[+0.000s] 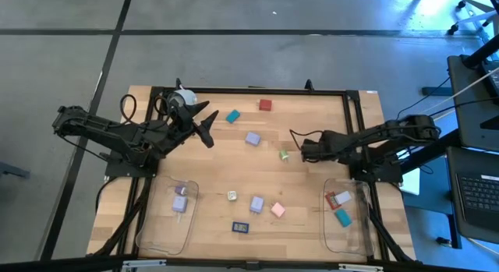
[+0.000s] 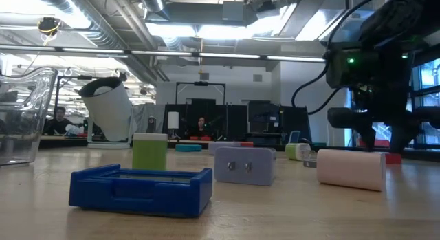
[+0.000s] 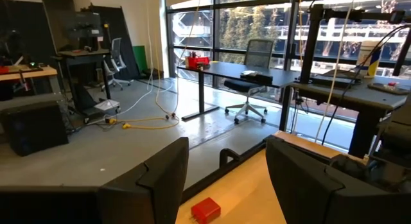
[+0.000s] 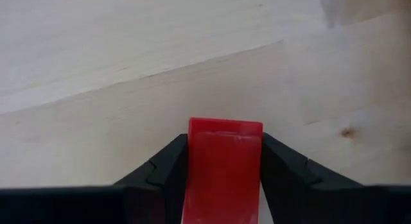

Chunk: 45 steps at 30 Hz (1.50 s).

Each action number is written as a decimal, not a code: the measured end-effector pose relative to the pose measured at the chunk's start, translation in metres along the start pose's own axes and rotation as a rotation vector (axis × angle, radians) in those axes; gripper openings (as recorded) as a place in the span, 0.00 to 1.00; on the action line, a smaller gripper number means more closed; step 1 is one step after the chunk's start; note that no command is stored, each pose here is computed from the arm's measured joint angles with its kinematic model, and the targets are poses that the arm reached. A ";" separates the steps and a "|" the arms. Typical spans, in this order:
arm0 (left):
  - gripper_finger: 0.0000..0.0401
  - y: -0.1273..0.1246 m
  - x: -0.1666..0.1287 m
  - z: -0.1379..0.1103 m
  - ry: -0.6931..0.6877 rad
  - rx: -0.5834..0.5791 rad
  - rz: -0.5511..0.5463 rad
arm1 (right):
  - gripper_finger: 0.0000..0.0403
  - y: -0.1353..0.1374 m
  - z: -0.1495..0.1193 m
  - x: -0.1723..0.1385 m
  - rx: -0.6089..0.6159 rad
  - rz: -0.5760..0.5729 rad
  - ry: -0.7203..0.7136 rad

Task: Pick & Place Office items
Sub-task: Put the orange timer into the right transparent bin

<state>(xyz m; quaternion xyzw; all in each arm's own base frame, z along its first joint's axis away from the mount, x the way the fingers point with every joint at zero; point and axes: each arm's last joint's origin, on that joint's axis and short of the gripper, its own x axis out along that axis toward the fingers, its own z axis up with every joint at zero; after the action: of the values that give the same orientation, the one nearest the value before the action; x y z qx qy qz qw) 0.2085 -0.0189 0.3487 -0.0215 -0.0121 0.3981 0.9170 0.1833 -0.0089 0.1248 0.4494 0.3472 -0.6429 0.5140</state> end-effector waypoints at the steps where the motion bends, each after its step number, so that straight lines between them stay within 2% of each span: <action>1: 0.51 0.000 0.000 0.000 0.000 0.000 0.000 | 0.39 0.004 0.000 -0.003 -0.014 0.017 0.014; 4: 0.51 0.000 0.000 0.000 0.000 0.001 0.000 | 0.39 0.021 0.001 -0.018 -0.051 0.106 0.010; 13: 0.51 0.000 0.000 0.000 0.000 0.002 0.000 | 0.39 0.061 0.015 -0.067 -0.178 0.290 -0.142; 24: 0.51 0.000 0.000 0.000 0.000 0.002 0.000 | 0.39 0.098 0.034 -0.153 -0.423 0.491 -0.436; 30: 0.51 0.000 0.000 0.000 0.000 0.002 0.000 | 0.39 0.103 0.034 -0.197 -0.529 0.568 -0.554; 34: 0.51 0.000 0.000 0.000 0.000 0.002 0.000 | 0.40 0.102 0.030 -0.219 -0.592 0.623 -0.579; 41: 0.51 0.000 0.000 0.000 0.000 0.002 0.001 | 0.40 0.095 0.016 -0.245 -0.632 0.721 -0.571; 45: 0.51 0.000 0.000 0.000 0.000 0.002 0.001 | 0.40 0.089 0.002 -0.257 -0.746 0.810 -0.459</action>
<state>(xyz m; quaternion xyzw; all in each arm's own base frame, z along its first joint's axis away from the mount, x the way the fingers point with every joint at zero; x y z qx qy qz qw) 0.2085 -0.0189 0.3487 -0.0206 -0.0116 0.3985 0.9168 0.2865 0.0583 0.3667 0.1847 0.2305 -0.3109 0.9034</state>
